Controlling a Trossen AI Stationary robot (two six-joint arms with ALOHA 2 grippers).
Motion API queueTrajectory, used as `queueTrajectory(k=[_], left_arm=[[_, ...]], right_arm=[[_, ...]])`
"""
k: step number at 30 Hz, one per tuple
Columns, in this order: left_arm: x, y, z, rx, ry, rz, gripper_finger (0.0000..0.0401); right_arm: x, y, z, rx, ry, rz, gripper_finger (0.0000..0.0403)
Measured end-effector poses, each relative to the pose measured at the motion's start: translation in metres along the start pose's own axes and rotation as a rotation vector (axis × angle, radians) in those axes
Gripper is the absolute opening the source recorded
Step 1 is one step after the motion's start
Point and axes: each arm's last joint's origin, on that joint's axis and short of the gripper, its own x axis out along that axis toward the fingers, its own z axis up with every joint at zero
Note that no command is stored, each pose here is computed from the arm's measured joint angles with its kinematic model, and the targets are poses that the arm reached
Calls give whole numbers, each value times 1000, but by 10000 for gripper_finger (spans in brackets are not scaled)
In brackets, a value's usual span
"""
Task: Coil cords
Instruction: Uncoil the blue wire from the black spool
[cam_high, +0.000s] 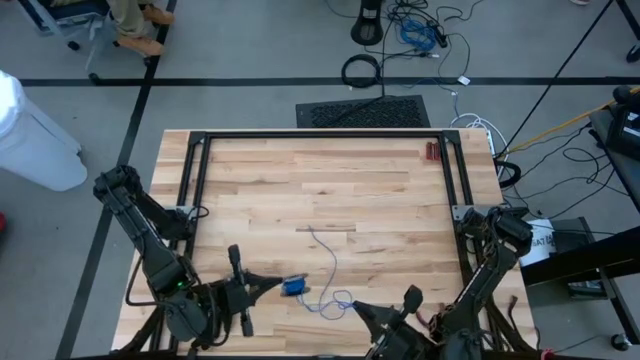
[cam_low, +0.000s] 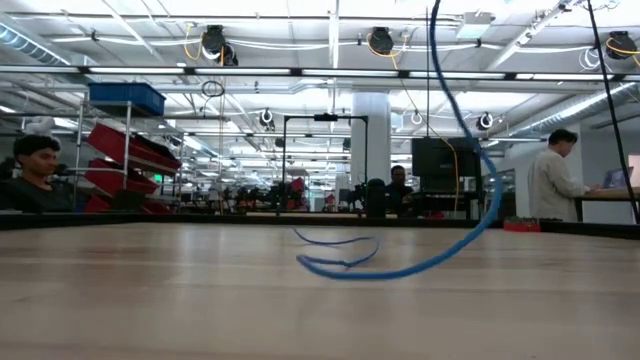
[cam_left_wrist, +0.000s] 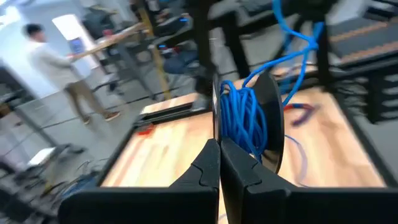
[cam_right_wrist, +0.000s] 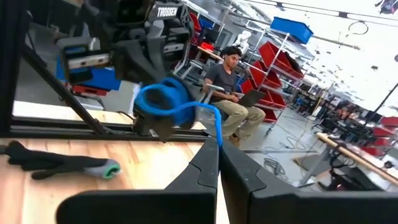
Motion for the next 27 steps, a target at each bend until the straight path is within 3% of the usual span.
queueTrajectory(k=[14, 20, 27], left_arm=[[-34, -12, 30, -26, -102, -320, 1], [-49, -15, 43, -37, -215, -346, 1], [-54, -14, 45, -20, -213, -219, 1]], right_arm=[[-5, -6, 5, 7, -4, 11, 0], [-1, -3, 1, -21, -2, 3, 0], [15, 7, -19, -51, 11, -30, 0]])
